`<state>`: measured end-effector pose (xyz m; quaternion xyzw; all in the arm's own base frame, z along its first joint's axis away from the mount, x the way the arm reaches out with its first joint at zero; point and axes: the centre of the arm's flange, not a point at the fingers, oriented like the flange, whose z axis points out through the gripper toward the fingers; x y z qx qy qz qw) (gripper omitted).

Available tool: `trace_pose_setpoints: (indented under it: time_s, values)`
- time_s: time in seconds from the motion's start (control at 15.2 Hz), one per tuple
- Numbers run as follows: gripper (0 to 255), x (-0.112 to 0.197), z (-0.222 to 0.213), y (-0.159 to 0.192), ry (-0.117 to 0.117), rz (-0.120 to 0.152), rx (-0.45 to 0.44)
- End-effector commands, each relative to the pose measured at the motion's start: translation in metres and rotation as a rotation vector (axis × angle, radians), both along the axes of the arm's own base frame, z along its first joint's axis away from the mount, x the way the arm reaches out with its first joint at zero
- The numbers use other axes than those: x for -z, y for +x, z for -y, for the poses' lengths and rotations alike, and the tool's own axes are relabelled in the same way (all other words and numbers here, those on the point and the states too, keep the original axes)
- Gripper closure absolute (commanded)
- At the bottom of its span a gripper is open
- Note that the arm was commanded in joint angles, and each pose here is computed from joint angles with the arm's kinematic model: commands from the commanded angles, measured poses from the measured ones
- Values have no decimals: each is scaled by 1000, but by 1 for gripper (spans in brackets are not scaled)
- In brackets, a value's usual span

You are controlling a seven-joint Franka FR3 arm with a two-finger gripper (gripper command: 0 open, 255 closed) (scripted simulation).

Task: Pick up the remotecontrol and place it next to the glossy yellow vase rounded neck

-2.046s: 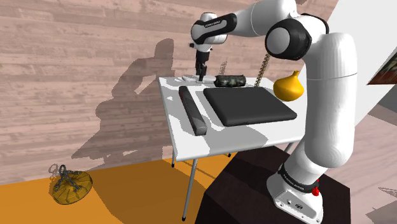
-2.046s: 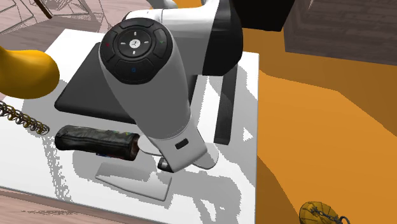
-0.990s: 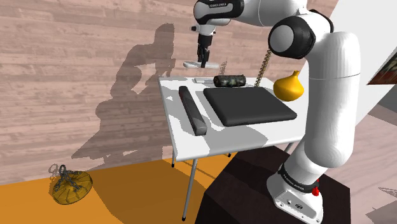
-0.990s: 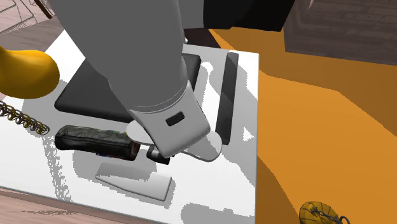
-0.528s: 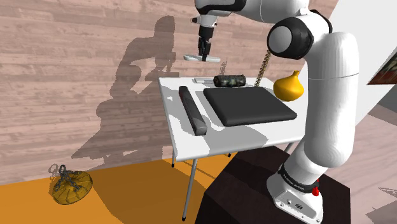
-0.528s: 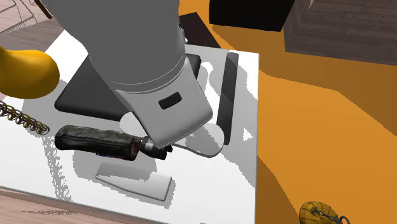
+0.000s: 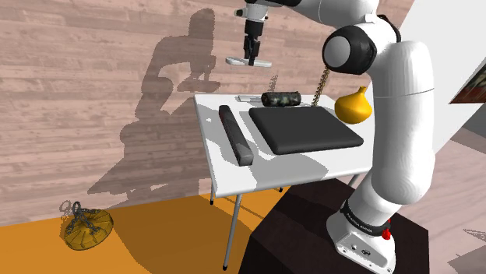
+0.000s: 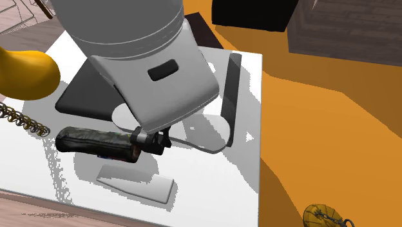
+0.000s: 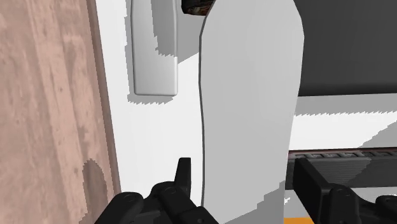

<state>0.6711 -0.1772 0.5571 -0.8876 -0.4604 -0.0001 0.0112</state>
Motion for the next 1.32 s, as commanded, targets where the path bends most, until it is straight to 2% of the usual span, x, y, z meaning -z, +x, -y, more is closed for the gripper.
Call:
trace_pose_setpoints:
  time_s: [0.0, 0.33, 1.25]
  values:
    - [255, -11, -1, 0, 0, 0, 0]
    - [255, -34, -1, 0, 0, 0, 0]
    - [255, -35, 63, -174, 0, 0, 0]
